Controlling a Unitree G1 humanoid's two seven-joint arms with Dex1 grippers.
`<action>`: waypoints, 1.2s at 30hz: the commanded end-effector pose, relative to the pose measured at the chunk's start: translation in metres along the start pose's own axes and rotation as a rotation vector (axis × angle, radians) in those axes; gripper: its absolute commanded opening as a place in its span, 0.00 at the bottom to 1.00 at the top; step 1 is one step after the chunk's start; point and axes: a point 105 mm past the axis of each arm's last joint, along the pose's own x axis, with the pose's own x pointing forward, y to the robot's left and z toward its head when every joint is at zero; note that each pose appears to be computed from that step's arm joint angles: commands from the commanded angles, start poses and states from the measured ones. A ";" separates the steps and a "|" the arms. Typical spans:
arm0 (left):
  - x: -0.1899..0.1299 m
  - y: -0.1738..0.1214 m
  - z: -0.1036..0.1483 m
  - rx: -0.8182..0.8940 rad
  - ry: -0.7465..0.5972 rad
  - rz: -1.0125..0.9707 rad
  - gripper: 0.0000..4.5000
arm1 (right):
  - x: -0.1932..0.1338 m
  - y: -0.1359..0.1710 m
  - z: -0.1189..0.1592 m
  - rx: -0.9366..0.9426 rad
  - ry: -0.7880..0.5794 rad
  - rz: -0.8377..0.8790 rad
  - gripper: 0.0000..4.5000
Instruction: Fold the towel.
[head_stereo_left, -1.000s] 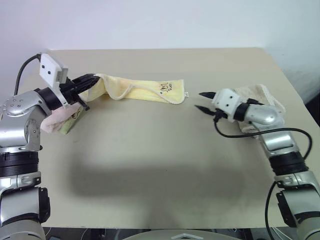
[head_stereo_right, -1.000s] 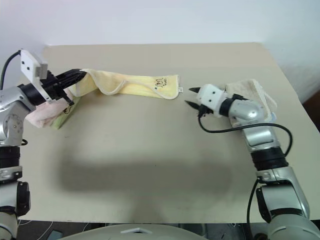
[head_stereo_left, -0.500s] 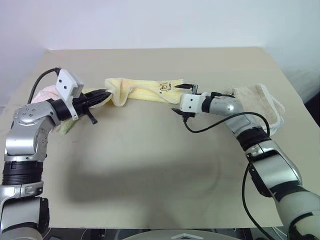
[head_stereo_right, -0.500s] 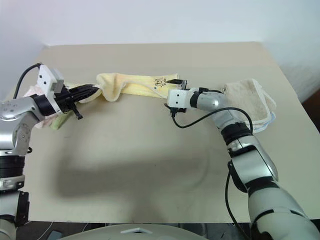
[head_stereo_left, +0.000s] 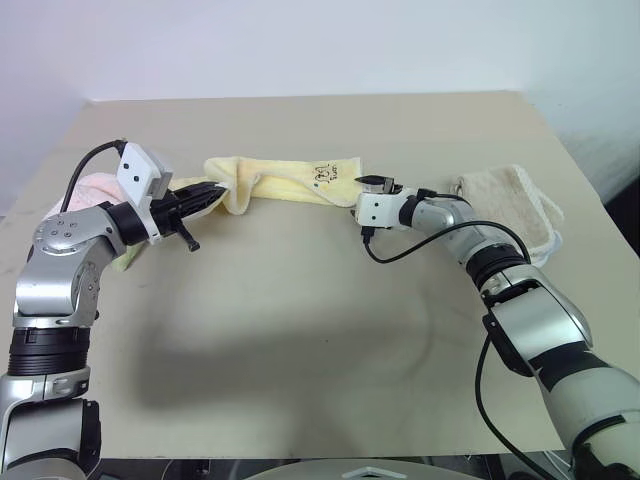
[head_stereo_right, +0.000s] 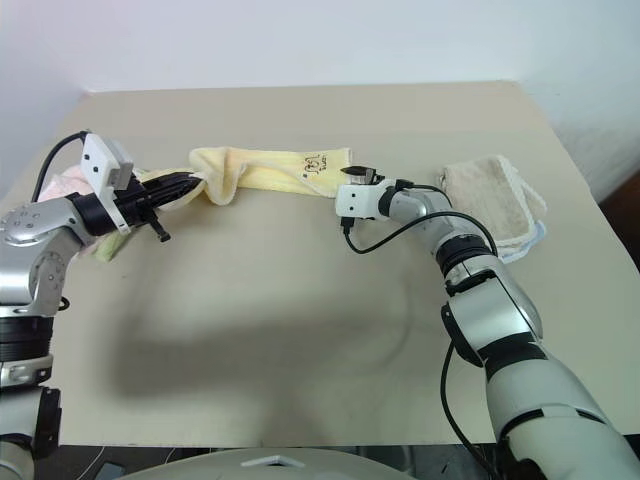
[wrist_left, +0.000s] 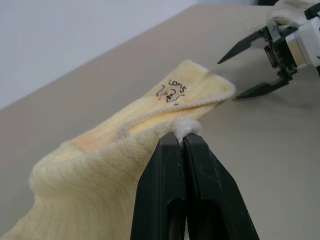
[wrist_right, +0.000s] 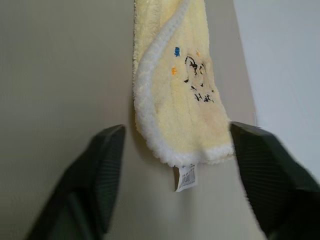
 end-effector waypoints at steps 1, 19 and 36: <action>-0.002 0.001 0.014 0.038 -0.039 0.002 0.00 | -0.001 -0.015 0.008 -0.024 -0.035 -0.038 0.49; 0.000 0.001 0.012 0.033 -0.044 0.009 0.00 | -0.003 -0.012 0.011 -0.008 -0.067 -0.034 0.00; -0.001 0.001 0.011 0.026 -0.042 0.014 0.00 | 0.008 -0.002 0.007 -0.047 -0.004 -0.042 0.65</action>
